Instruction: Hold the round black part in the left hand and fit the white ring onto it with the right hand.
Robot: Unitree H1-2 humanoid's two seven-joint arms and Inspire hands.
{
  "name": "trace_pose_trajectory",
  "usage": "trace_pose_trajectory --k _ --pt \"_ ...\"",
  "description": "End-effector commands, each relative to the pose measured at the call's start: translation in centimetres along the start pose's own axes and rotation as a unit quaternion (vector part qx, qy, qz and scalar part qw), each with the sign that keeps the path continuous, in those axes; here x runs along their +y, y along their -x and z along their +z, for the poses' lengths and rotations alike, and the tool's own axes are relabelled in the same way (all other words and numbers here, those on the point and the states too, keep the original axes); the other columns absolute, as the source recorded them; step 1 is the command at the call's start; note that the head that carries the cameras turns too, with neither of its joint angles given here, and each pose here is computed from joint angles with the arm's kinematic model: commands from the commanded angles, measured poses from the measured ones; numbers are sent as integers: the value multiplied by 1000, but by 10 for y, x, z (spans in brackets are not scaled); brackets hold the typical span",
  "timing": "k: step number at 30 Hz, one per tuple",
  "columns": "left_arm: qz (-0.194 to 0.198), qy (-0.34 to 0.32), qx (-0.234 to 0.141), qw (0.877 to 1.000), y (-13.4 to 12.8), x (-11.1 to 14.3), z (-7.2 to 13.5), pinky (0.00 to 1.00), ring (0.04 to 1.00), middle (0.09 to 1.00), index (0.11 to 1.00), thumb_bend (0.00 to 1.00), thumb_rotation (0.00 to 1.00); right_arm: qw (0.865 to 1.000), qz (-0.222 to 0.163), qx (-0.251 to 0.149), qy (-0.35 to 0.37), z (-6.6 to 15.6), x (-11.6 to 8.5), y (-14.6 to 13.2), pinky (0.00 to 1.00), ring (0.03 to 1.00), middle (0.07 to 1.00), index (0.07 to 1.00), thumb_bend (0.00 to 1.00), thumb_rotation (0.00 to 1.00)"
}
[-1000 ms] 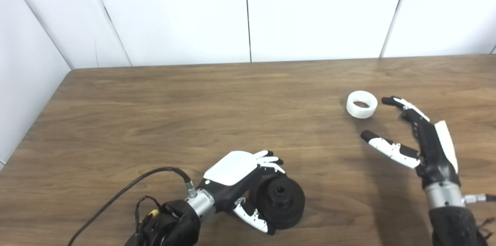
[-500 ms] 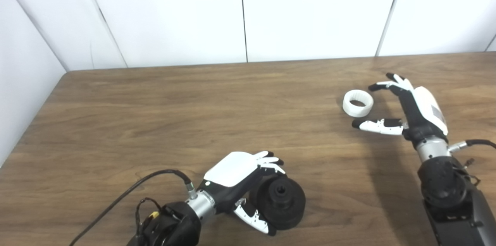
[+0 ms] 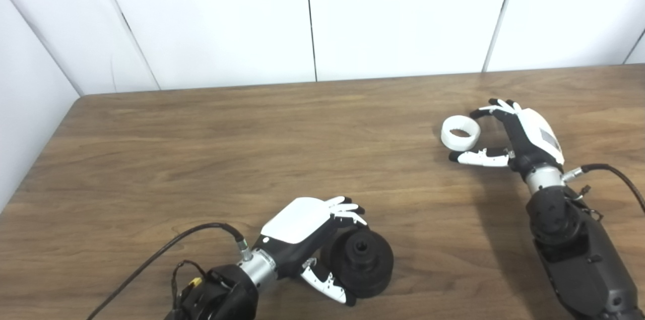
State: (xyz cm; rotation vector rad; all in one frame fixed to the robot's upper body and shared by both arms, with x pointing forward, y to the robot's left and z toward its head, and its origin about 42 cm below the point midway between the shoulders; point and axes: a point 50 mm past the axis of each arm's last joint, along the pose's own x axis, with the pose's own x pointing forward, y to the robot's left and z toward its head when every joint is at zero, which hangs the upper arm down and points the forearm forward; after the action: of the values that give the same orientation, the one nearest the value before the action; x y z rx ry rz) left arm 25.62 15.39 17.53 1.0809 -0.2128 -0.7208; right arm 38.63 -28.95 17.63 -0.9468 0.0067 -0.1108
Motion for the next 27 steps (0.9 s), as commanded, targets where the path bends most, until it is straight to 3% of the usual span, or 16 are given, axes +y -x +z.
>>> trace_pose_trajectory --k 1,12,27 --pt "13 -10 -4 1000 2 6 -2 871 958 899 710 902 239 998 -40 -44 1 22 -22 -16 970 1000 937 748 909 350" --pt "11 -8 -1 1000 3 4 -3 877 956 896 705 903 231 997 -60 -45 -16 29 -35 -24 954 1000 945 765 901 333" --pt "14 -6 -2 1000 3 7 -1 873 956 894 703 904 233 999 -42 -33 -2 25 -32 -34 881 982 937 767 885 353"
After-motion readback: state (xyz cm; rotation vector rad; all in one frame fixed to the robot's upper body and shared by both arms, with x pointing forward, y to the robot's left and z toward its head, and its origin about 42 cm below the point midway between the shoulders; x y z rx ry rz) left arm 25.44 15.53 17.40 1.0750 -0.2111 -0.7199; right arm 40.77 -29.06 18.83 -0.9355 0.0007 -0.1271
